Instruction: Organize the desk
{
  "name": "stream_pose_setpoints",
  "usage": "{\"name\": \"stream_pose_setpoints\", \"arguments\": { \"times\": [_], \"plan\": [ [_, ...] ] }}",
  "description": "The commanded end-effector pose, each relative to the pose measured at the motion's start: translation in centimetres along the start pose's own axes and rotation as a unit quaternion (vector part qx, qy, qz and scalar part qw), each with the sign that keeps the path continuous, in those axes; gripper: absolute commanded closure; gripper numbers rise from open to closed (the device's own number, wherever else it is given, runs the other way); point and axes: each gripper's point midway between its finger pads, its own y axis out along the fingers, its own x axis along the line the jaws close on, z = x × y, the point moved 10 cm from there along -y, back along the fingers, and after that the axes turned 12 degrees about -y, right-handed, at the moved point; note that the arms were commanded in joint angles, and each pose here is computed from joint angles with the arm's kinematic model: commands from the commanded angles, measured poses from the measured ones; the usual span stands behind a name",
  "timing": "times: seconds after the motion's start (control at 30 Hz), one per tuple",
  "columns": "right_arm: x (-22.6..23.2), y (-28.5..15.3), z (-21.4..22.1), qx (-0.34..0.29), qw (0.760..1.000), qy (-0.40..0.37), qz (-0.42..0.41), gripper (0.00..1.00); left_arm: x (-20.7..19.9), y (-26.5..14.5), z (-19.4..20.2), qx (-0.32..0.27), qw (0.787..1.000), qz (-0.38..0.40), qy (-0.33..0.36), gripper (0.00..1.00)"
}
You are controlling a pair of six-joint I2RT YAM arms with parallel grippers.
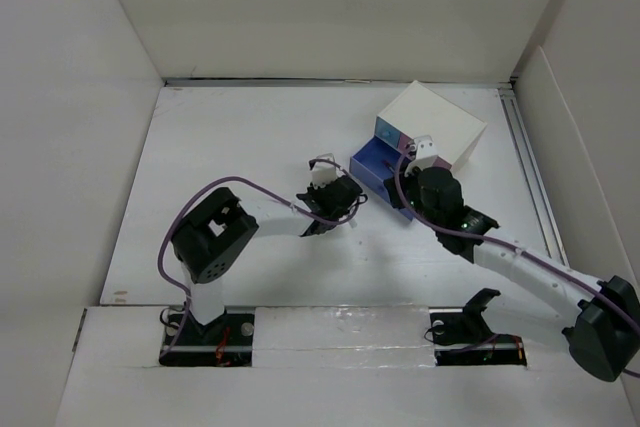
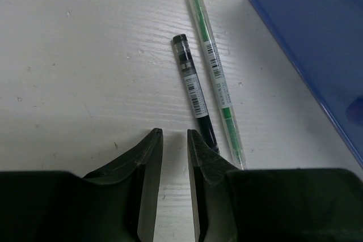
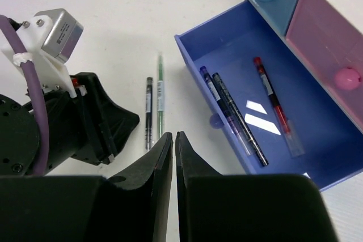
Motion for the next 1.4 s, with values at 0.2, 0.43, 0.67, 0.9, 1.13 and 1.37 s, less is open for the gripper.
{"name": "stream_pose_setpoints", "arguments": {
  "times": [0.2,0.43,0.67,0.9,1.13,1.37],
  "plan": [
    [0.6,0.3,-0.7,-0.028,1.0,-0.003,-0.014,0.87,-2.1,-0.7,-0.9,-0.024,1.0,0.016,-0.006,0.79],
    [0.6,0.2,-0.7,-0.028,1.0,-0.004,-0.014,0.87,-3.2,-0.4,-0.8,-0.024,0.999,0.022,0.003,0.76],
    [0.6,0.1,-0.8,-0.03,0.999,-0.005,-0.014,0.85,-3.0,0.9,0.3,-0.016,1.0,0.002,0.021,0.82],
    [0.4,0.0,-0.8,-0.03,1.0,-0.004,-0.008,0.84,-2.7,1.2,0.6,-0.011,1.0,-0.006,0.028,0.89],
    [0.4,-0.1,-0.8,-0.032,0.999,-0.003,-0.004,0.84,-1.4,0.6,0.8,-0.007,0.999,-0.02,0.031,1.0],
    [0.3,-0.2,-0.9,-0.036,0.999,-0.001,-0.002,0.84,-2.5,-2.7,-2.2,-0.026,0.999,0.025,0.004,1.0]
  ]
}}
